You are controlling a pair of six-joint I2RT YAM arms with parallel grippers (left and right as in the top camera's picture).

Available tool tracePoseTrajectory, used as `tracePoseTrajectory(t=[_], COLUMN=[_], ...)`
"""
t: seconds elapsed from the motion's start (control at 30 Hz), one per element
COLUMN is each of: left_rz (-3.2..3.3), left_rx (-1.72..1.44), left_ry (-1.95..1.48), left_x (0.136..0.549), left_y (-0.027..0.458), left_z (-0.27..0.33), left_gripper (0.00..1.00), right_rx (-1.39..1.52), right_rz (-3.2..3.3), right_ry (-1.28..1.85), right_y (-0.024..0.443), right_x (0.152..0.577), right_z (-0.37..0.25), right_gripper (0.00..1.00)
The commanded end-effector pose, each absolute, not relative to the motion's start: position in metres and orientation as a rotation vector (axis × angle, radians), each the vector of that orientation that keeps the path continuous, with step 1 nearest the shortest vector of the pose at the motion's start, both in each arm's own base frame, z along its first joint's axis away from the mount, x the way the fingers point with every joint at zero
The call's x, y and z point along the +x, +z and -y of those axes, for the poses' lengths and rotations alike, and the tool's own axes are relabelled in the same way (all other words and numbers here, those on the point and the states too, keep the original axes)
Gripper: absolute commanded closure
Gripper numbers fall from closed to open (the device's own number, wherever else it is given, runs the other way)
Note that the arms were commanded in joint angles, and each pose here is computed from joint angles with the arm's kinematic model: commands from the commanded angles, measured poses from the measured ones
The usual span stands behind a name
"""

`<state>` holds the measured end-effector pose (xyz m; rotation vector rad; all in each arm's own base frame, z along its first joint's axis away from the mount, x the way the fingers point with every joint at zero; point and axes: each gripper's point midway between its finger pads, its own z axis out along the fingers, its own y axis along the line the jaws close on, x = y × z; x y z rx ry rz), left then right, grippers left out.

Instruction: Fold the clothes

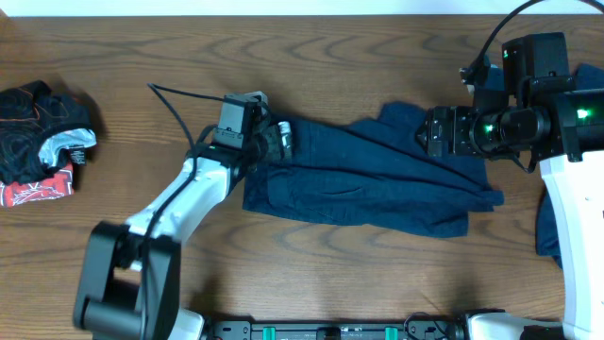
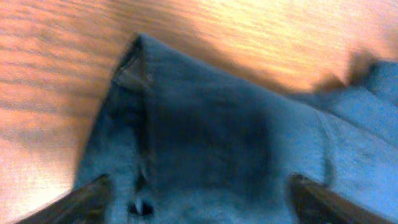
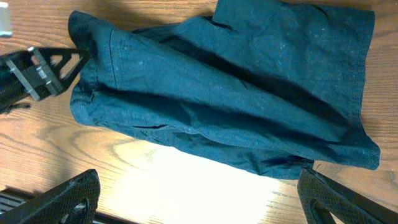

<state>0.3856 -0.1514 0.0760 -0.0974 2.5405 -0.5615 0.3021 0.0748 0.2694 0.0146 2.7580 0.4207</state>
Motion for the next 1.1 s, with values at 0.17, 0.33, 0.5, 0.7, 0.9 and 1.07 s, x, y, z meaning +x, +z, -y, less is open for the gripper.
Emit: tracePoseTrajectory(t=[0.17,0.33,0.5,0.7,0.9,1.07], left_rz=[-2.601,-2.802,-2.898,-2.97,-3.043,-3.101], left_rx=[-0.072,-0.091,-0.069,-0.028,-0.055,-0.048], left_ry=[-0.693,-0.674,-0.647,-0.633,-0.5,-0.454], left_x=[0.346,0.303,0.277,0.255,0.24,0.224], left_y=[0.111,0.087,0.072,0.06,0.046,0.037], left_z=[0.168,0.165,0.166,0.17,0.153,0.145], left_gripper=[0.18,0.17,0.21,0.22,0.22,0.22], right_rx=[-0.02,-0.019,-0.019,-0.018,-0.016,-0.015], right_rz=[-2.75,-2.752,-2.756,-2.768,-2.785,-2.791], right_ry=[0.405,0.406,0.406,0.413,0.414,0.414], right_y=[0.272,0.271,0.271,0.27,0.269,0.268], right_x=[0.303,0.302,0.302,0.299,0.295,0.293], right_z=[-0.076,-0.076,-0.076,-0.076,-0.076,-0.076], right_gripper=[0.01,0.01,0.01,0.01,0.01,0.01])
